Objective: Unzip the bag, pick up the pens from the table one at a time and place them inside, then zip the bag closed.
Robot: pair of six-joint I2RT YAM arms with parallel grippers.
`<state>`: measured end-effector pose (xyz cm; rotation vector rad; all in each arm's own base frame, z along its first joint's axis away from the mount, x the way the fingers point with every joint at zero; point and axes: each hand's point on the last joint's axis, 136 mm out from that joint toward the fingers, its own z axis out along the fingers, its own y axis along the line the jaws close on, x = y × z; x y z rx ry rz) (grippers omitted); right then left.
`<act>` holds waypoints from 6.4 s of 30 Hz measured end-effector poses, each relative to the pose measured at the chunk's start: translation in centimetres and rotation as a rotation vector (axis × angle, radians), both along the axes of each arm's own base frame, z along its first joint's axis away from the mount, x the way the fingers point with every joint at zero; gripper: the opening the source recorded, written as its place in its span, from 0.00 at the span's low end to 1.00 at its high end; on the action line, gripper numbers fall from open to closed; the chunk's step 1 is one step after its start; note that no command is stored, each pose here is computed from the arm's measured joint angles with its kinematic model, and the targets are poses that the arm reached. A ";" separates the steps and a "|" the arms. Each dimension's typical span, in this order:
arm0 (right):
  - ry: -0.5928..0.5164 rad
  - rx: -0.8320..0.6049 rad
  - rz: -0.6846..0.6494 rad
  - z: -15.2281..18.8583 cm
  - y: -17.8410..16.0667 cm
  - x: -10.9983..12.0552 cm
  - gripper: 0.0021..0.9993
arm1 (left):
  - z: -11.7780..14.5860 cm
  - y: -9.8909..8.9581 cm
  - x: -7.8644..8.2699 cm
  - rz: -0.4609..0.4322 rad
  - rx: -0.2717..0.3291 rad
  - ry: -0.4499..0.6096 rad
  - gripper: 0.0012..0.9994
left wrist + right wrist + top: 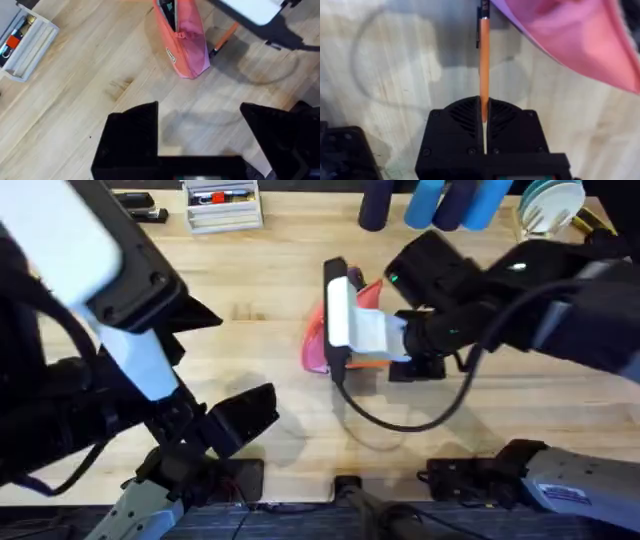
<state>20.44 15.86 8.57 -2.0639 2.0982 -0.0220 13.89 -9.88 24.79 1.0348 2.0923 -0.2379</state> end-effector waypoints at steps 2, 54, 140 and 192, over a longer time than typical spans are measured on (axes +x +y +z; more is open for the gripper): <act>-0.042 0.005 0.003 0.9 -0.5 0.4 0.03 | 0.0 0.0 0.0 0.000 0.000 0.000 0.99; -0.609 0.026 0.264 9.1 -1.4 10.4 0.03 | 0.0 0.0 0.0 0.000 0.000 0.000 0.99; -0.446 0.305 0.816 -0.1 6.9 10.4 0.88 | -0.4 0.1 -0.4 -0.002 0.007 0.022 0.99; -0.074 0.375 0.064 9.0 4.3 7.8 1.00 | -2.4 -1.8 5.0 -0.014 -0.010 -0.154 0.99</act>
